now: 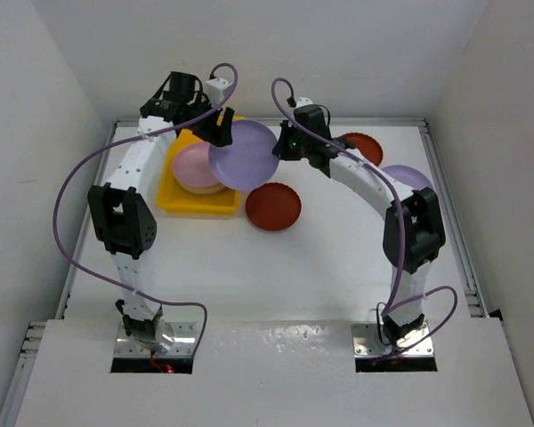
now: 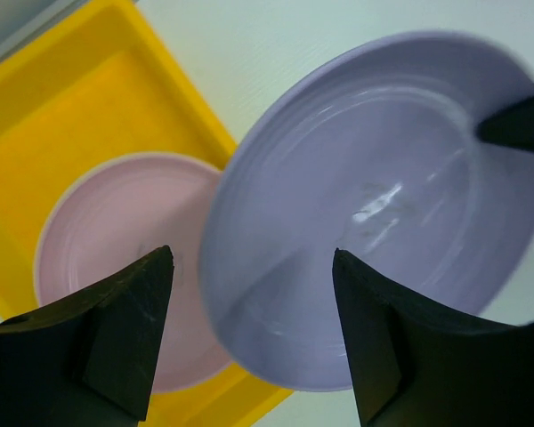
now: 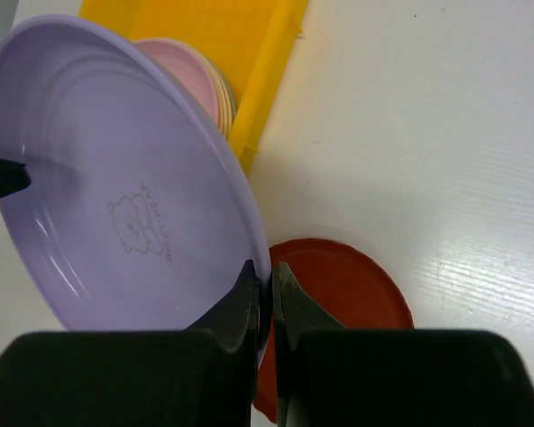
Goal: Place the plates into the plastic bin on the countertop
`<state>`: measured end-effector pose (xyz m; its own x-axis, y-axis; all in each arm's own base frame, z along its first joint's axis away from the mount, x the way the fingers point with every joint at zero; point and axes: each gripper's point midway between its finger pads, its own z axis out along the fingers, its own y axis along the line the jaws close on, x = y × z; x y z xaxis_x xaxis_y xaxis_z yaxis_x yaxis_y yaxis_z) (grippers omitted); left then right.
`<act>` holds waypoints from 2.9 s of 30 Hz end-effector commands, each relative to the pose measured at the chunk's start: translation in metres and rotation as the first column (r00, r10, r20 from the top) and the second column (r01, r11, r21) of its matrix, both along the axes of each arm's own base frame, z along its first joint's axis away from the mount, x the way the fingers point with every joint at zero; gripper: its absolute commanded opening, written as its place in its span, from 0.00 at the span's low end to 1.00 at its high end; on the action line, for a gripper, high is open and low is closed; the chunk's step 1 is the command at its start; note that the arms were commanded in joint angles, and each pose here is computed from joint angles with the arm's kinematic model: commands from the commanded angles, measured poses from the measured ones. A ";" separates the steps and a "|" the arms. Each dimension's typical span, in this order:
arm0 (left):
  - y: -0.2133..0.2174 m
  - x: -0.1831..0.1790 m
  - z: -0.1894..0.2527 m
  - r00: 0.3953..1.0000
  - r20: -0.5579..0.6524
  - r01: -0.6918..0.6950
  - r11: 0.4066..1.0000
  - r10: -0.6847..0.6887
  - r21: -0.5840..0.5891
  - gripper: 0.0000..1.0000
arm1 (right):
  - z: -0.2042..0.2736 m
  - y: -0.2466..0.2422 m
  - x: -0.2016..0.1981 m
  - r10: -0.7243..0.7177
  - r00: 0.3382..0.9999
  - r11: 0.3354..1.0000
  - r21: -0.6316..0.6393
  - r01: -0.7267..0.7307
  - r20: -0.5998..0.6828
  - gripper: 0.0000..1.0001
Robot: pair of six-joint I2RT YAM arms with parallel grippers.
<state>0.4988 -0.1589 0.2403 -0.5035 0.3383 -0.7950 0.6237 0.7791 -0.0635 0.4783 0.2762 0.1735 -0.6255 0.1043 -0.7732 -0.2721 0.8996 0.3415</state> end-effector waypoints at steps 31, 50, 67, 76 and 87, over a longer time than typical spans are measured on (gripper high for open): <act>0.131 0.049 0.005 0.926 -0.070 -0.378 0.908 0.372 -0.180 0.00 | 0.037 -0.005 -0.003 -0.014 0.997 0.990 0.142 0.003 0.070 0.99; 0.176 0.045 -0.114 0.818 -0.286 -0.521 0.853 0.498 -0.004 0.35 | -0.015 -0.265 -0.075 -0.677 0.736 0.729 -0.129 0.672 0.012 0.99; 0.180 0.042 -0.029 0.875 -0.093 -0.480 0.877 0.476 -0.028 0.57 | -0.130 -0.420 -0.123 -0.947 0.198 0.226 -0.086 0.970 -0.253 0.63; 0.181 0.029 -0.019 0.881 -0.076 -0.470 0.883 0.468 -0.005 0.59 | -0.183 -0.416 -0.118 -0.895 0.176 0.268 -0.181 0.946 -0.410 0.27; 0.126 0.017 0.009 0.962 -0.015 -0.272 0.962 0.271 -0.036 0.68 | -0.076 -0.424 -0.139 -0.980 0.200 0.201 -0.097 0.975 -0.021 0.00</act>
